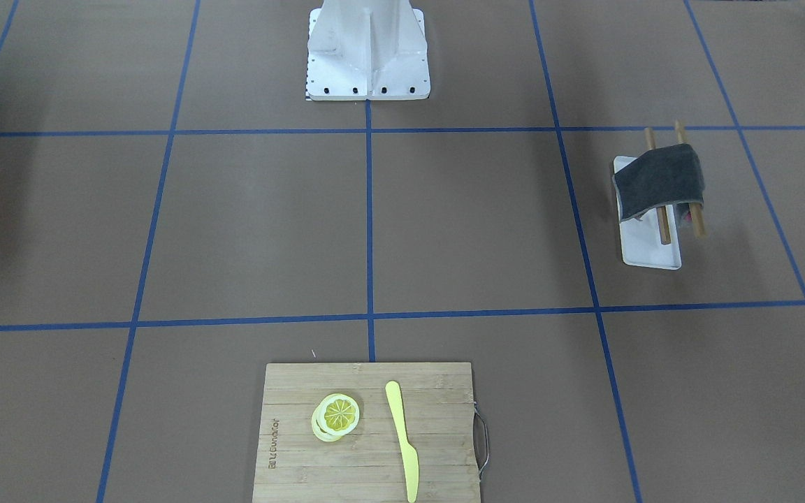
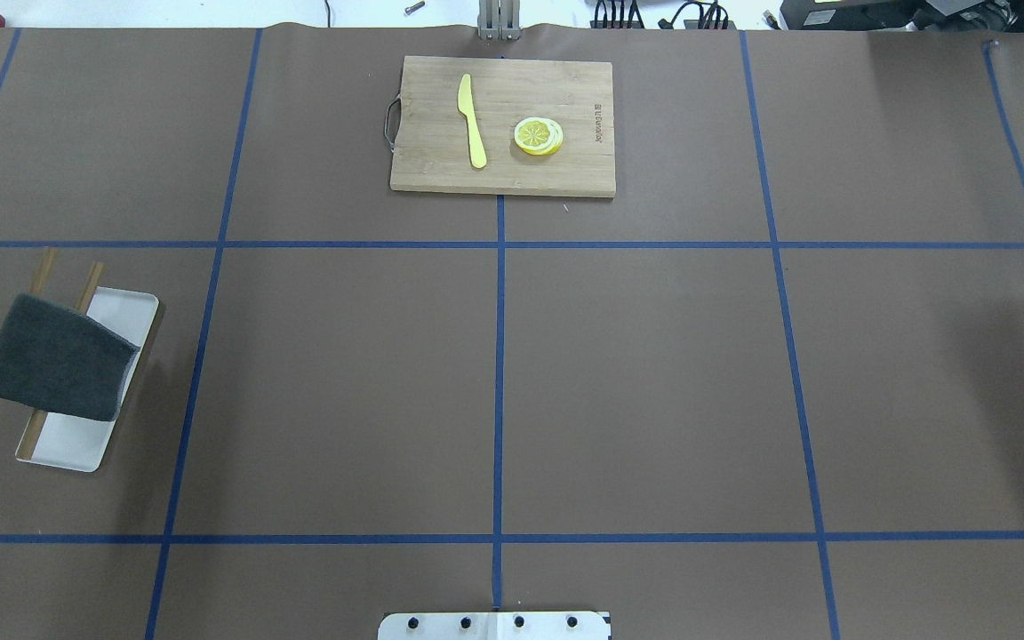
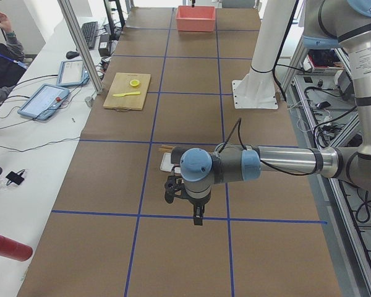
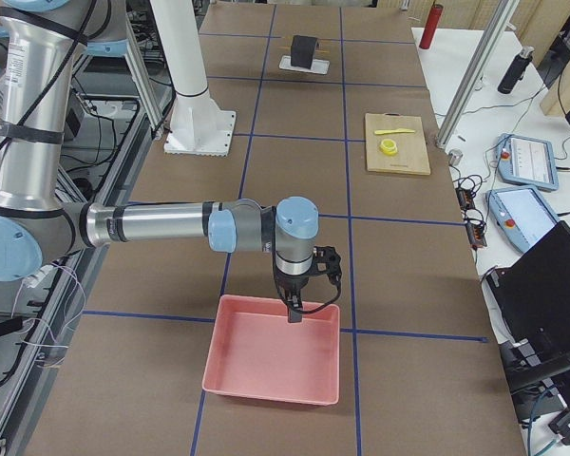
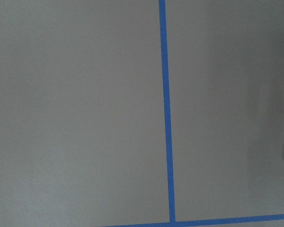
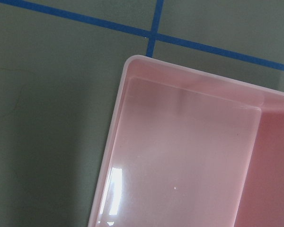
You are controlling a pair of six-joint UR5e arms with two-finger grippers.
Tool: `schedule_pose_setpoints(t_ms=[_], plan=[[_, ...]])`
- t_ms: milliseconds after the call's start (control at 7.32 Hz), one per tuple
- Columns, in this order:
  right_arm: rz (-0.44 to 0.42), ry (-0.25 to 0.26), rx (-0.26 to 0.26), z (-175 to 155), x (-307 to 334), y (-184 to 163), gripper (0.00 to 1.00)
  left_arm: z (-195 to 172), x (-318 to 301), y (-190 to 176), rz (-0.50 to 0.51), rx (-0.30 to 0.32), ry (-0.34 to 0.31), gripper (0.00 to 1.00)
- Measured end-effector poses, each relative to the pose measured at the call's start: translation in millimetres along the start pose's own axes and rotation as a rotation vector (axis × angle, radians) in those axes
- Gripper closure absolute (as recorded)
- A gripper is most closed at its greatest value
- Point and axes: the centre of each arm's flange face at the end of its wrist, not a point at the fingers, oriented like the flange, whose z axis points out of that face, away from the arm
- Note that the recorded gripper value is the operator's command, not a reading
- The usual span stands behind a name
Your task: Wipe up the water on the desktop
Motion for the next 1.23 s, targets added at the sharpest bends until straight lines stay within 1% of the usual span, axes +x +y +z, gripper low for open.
schedule_pose_setpoints(t_ms=[273, 683, 819, 1092, 1229], plan=[[0.001, -0.001, 0.001, -0.4, -0.2, 0.0, 0.00, -3.3, 3.3, -1.8, 0.009, 0.008, -0.001, 0.01], [-0.008, -0.006, 0.015, -6.9, -5.3, -3.0, 0.00, -16.9, 16.1, -6.2, 0.039, 0.039, -0.006, 0.01], [-0.017, -0.005, 0.027, -12.4, -9.2, -6.6, 0.00, -19.0, 17.4, -8.8, 0.046, 0.047, -0.008, 0.01], [-0.052, 0.003, 0.081, -36.8, -24.9, -23.9, 0.00, -24.2, 20.9, -18.2, 0.073, 0.075, -0.011, 0.01], [-0.060, 0.005, 0.096, -43.4, -29.0, -29.6, 0.00, -28.9, 24.7, -24.8, 0.102, 0.103, -0.015, 0.01]])
